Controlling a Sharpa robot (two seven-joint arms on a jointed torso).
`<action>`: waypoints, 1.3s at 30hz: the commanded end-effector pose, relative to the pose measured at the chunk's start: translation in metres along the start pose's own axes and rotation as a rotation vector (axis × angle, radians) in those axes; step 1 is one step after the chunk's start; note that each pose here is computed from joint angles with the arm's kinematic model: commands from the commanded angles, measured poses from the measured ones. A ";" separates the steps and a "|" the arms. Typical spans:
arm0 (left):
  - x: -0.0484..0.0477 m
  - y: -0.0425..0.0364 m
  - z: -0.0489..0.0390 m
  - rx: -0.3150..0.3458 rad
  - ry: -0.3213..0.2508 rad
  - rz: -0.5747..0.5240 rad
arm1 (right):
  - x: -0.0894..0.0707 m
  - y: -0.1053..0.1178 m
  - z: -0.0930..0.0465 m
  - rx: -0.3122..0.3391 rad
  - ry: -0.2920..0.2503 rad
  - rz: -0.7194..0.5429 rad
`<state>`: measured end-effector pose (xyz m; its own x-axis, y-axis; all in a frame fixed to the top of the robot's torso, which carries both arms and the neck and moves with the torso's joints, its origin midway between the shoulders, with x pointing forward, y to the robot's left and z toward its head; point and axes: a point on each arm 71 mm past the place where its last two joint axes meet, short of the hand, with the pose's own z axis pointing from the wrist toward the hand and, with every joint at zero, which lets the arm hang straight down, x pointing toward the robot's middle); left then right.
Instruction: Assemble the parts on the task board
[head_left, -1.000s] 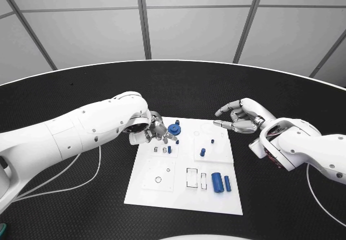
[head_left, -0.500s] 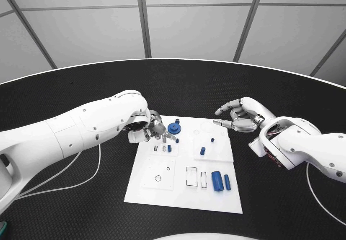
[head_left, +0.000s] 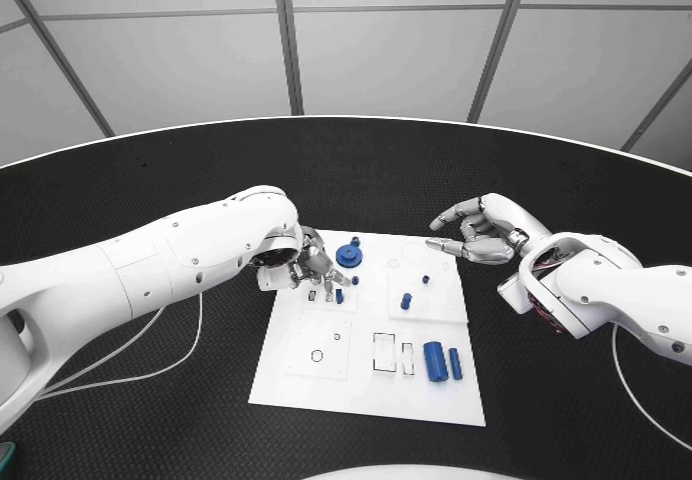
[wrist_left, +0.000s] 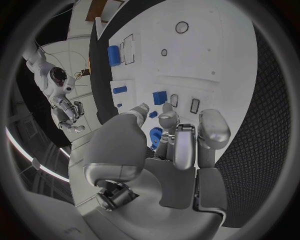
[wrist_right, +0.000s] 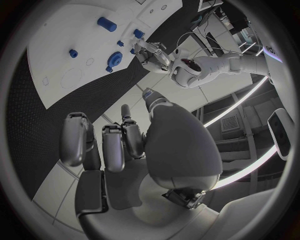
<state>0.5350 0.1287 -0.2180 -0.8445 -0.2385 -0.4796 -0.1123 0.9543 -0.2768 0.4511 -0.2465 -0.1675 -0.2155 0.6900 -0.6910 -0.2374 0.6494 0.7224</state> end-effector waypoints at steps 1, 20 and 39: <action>0.0009 0.0001 0.0008 -0.001 0.003 0.001 | 0.000 0.000 0.000 0.000 0.001 0.000; 0.0069 -0.0022 0.0043 0.001 0.023 0.013 | 0.002 0.001 0.002 -0.002 0.007 0.001; 0.0073 -0.0029 0.0053 -0.001 0.033 0.020 | 0.003 0.001 0.003 -0.001 0.013 0.001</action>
<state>0.5319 0.1233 -0.2251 -0.8631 -0.2139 -0.4575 -0.0963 0.9590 -0.2667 0.4532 -0.2425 -0.1689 -0.2277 0.6864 -0.6907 -0.2385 0.6484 0.7230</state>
